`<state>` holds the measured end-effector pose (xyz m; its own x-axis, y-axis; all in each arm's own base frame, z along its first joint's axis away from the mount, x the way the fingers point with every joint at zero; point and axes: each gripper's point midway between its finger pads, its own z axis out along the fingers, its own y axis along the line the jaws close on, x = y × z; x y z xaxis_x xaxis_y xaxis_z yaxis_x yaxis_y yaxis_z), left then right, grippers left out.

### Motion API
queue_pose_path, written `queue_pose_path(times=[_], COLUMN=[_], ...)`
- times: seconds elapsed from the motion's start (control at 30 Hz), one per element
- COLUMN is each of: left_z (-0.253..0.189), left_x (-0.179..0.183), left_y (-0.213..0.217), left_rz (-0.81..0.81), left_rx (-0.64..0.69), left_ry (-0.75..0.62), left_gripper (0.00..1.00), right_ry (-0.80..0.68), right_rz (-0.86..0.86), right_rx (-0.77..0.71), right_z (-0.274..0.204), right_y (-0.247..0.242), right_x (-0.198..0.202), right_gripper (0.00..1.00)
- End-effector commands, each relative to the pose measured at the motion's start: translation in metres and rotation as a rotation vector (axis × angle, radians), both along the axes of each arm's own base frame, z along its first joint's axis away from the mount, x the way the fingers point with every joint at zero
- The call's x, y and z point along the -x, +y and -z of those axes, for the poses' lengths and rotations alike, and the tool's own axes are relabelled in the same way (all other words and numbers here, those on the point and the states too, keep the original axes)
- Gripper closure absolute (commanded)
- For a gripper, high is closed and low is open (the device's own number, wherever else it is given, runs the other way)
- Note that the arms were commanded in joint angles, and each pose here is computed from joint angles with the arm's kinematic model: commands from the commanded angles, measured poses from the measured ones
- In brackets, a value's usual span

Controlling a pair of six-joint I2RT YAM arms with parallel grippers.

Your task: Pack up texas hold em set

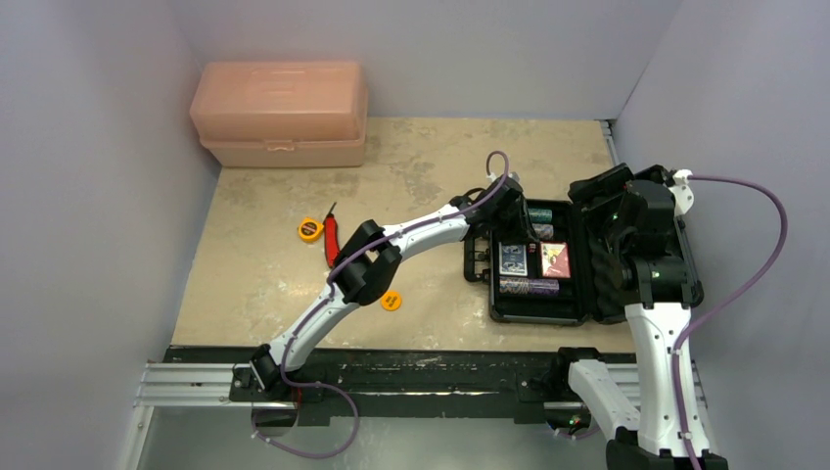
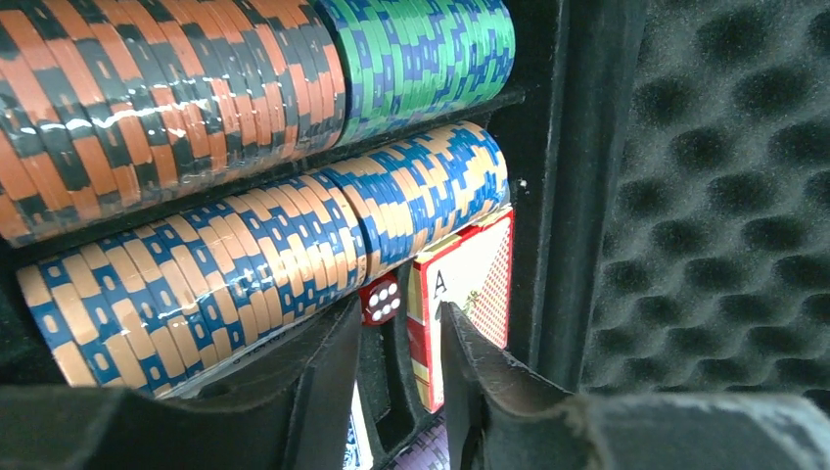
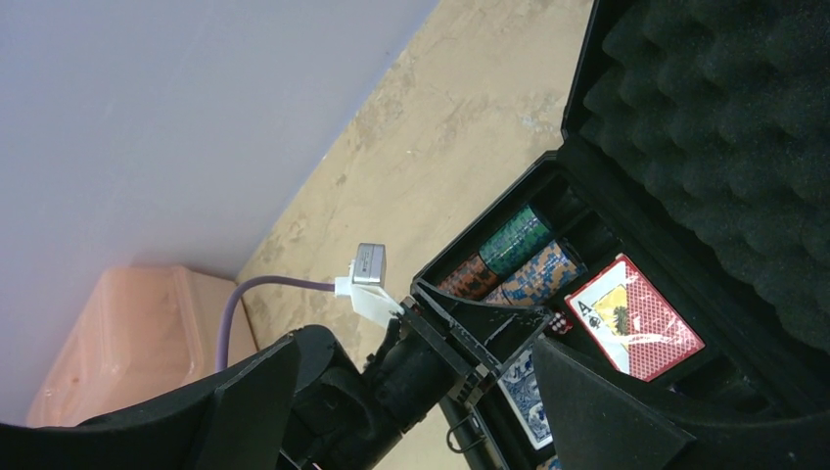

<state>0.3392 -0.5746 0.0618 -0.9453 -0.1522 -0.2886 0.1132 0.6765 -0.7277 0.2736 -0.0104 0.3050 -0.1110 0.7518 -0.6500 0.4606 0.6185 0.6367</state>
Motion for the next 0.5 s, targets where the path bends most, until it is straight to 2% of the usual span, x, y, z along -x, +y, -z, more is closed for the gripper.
queue_pose_path(times=[0.0,0.27,0.47], left_z=[-0.024,-0.044,-0.088], left_x=[-0.006,-0.002,0.003], left_y=[-0.005,-0.001,0.027], left_rz=[-0.018,0.0,0.003], left_rx=[0.038,0.054,0.029], left_ry=[-0.027,-0.049,-0.164], left_gripper=[0.63,0.6,0.59], right_ry=[-0.042,-0.041,-0.045], right_rz=[0.014,-0.009,-0.007], right_rx=[0.023,0.027,0.029], right_z=[-0.01,-0.009,-0.013], right_y=[-0.004,0.002,0.002], right_x=[0.0,0.0,0.0], right_gripper=[0.07,0.07,0.07])
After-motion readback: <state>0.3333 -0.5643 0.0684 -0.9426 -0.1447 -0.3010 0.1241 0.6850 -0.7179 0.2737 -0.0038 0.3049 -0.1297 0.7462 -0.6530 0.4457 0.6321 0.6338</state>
